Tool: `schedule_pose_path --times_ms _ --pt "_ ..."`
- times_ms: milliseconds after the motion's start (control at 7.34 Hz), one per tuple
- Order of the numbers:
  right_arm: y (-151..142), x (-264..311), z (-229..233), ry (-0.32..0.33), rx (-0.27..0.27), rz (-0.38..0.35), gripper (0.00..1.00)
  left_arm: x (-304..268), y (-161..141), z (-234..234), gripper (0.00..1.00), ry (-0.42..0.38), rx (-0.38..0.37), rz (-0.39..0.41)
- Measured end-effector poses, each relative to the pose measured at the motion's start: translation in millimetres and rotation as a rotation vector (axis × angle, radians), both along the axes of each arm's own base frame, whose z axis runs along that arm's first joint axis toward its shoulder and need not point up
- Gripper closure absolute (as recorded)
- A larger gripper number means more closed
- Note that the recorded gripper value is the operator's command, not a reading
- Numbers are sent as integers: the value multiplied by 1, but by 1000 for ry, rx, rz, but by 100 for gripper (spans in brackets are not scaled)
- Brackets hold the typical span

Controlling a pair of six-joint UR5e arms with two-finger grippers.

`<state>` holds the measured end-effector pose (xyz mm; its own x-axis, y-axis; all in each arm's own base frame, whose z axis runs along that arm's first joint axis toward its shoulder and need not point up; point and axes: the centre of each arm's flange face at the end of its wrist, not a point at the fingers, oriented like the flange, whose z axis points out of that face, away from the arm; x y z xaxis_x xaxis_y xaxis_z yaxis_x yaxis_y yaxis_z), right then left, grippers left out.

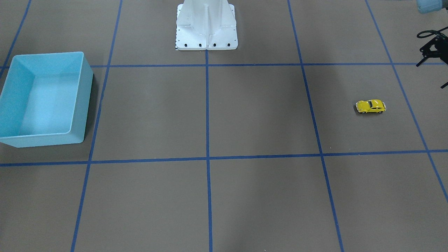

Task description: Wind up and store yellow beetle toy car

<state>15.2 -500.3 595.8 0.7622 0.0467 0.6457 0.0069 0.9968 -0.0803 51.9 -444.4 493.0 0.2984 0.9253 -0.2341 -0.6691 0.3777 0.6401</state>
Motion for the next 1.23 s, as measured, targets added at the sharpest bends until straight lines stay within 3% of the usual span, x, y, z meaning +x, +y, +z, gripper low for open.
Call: schedule_pose_path --times_ms 817,1226 --pt "-3 -1 1 -1 2 0 0 90 -7 -39 0 -17 158 220" --pt "-4 -1 -1 -1 7 -1 0 148 8 -41 0 -13 176 340"
